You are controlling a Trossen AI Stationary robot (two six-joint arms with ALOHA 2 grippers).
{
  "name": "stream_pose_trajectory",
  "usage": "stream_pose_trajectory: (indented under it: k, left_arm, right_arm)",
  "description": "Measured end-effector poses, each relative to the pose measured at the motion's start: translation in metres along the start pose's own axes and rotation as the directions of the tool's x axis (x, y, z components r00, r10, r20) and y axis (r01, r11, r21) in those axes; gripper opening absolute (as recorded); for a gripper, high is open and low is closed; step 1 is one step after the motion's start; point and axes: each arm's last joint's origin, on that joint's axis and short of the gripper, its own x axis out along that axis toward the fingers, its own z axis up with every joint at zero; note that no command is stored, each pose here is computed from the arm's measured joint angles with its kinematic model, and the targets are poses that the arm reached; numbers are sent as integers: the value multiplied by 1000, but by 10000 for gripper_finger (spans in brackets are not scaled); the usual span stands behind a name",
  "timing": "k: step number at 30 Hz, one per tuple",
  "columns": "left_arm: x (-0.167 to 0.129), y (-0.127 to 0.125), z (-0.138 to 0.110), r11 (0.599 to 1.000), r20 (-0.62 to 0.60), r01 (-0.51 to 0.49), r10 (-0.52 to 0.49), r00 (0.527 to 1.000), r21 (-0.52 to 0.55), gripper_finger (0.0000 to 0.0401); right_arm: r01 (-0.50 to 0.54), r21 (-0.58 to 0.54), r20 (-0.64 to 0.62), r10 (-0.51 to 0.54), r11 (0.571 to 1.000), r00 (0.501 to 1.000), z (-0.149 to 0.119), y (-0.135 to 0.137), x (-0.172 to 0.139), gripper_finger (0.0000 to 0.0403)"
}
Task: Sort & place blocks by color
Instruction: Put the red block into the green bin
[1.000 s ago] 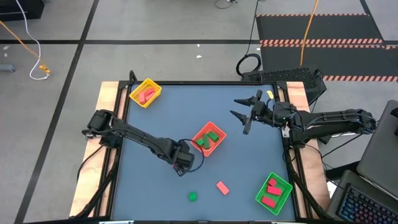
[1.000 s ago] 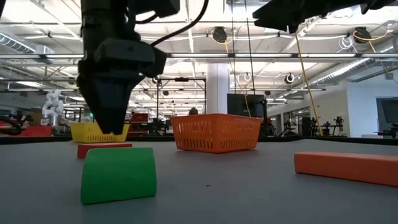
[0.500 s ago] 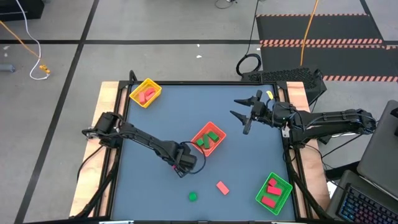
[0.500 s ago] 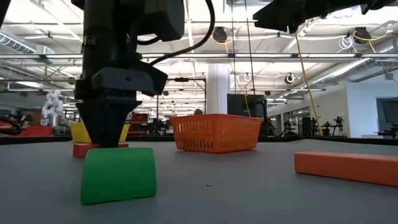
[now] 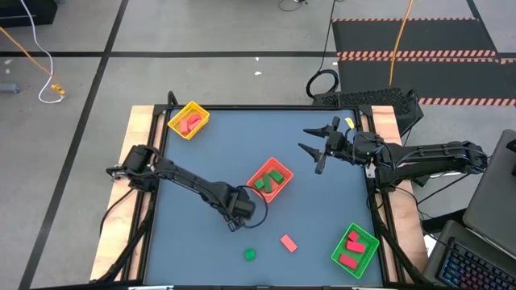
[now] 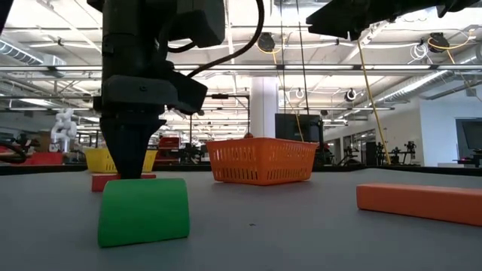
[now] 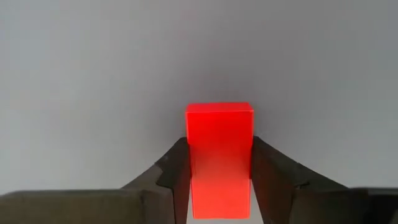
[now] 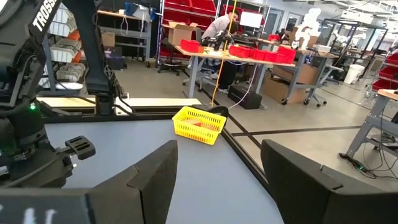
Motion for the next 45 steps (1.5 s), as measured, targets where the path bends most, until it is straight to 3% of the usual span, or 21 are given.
stream_pose_trajectory:
  k: [5,9,17,21,25,29,33,41,45]
  left_arm:
    - [-5,3,8,999,-12,3,-2,1000,50,129]
    - [-23,-2,24,995,48,40,-44,998,96,129]
    - [-87,-8,46,982,166,-1,-32,986,191,129]
    - [-127,-5,53,973,272,31,-95,958,231,132]
    - [-167,7,55,966,399,45,-148,905,256,133]
    - [-207,19,54,950,573,67,-239,784,304,134]
    - [-227,28,57,914,606,168,-375,701,370,134]
    - [-217,48,69,832,411,396,-541,734,388,135]
    - [-212,58,76,796,328,492,-598,731,352,135]
  right_arm:
    - [1,0,0,-1,1000,1000,0,0,0,224]
    - [1,-4,0,-1,1000,1000,0,0,0,224]
    - [-2,-31,-17,1,1000,1000,-2,0,0,224]
    - [-16,-82,-34,13,996,999,-4,1,0,224]
    - [-132,-114,-36,129,985,991,-5,4,0,224]
    - [-301,-154,-2,305,941,952,-3,10,-2,224]
    - [-432,-265,62,462,862,885,3,20,-4,224]
    - [-455,-514,18,539,727,842,-10,49,12,224]
    - [-390,-603,94,548,695,831,-11,62,25,224]
